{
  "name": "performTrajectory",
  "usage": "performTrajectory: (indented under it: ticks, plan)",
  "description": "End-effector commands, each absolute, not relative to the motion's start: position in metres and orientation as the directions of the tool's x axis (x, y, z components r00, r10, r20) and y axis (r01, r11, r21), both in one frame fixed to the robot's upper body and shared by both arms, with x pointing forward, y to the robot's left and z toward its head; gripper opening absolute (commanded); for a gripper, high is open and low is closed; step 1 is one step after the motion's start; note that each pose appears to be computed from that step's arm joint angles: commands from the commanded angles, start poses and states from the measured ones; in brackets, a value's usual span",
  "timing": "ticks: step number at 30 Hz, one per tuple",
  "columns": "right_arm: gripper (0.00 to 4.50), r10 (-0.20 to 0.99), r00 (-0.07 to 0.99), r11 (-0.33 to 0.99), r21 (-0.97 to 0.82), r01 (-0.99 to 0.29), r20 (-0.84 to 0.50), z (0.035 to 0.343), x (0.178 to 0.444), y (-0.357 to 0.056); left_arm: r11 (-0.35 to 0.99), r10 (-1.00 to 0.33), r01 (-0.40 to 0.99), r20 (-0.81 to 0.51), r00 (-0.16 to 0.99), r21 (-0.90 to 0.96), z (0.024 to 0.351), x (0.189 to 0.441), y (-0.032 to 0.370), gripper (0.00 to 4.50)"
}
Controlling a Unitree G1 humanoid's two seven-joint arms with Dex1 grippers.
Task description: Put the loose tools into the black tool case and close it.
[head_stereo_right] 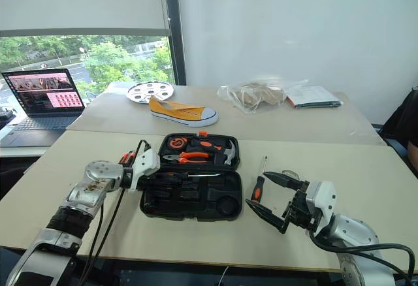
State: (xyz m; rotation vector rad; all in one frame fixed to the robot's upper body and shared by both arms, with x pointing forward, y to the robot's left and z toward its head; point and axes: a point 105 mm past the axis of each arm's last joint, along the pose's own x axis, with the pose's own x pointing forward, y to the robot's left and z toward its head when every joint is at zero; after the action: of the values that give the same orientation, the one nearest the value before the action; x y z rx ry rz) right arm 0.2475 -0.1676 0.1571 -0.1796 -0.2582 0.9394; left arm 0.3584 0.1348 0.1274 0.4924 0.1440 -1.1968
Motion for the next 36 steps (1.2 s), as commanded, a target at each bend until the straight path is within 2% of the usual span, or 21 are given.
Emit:
performTrajectory:
  ticks: [1,8,15,19,21,23,26,29,33,36]
  plan:
    - [4.50,0.818,0.549,0.574,-0.289,-0.766,0.170,0.168,0.245,-0.166,0.326,-0.851,0.881,-0.300,0.431,0.343,0.143,0.369,0.130,0.05]
    - [4.50,0.821,0.546,0.571,-0.286,-0.770,0.169,0.167,0.245,-0.164,0.307,-0.814,0.901,-0.405,0.416,0.307,0.116,0.366,0.129,0.05]
    - [4.50,0.818,0.548,0.574,-0.286,-0.767,0.171,0.168,0.246,-0.165,0.359,-0.757,0.900,-0.486,0.436,0.247,0.090,0.368,0.133,0.05]
    - [4.50,0.818,0.549,0.575,-0.282,-0.768,0.173,0.167,0.245,-0.165,0.364,-0.740,0.913,-0.538,0.405,0.187,0.077,0.362,0.136,0.05]
    - [4.50,0.816,0.552,0.578,-0.280,-0.766,0.173,0.167,0.245,-0.165,0.353,-0.757,0.913,-0.511,0.407,0.203,0.080,0.360,0.136,0.05]
    - [4.50,0.797,0.578,0.604,-0.276,-0.748,0.175,0.168,0.245,-0.170,0.359,-0.803,0.901,-0.412,0.431,0.243,0.096,0.360,0.136,0.05]
    - [4.50,0.758,0.637,0.651,-0.237,-0.722,0.139,0.163,0.239,-0.184,0.398,-0.867,0.869,-0.190,0.461,0.294,0.137,0.352,0.153,0.69]
    - [4.50,0.700,0.710,0.707,-0.213,-0.674,0.075,0.149,0.229,-0.202,0.418,-0.882,0.845,-0.073,0.465,0.334,0.159,0.333,0.185,1.79]
    - [4.50,0.625,0.781,0.766,-0.176,-0.618,-0.019,0.128,0.211,-0.222,0.415,-0.851,0.848,-0.189,0.490,0.330,0.143,0.296,0.236,3.12]
    - [4.50,0.569,0.817,0.805,-0.143,-0.576,-0.092,0.113,0.204,-0.233,0.439,-0.844,0.859,-0.208,0.495,0.263,0.142,0.275,0.256,4.27]
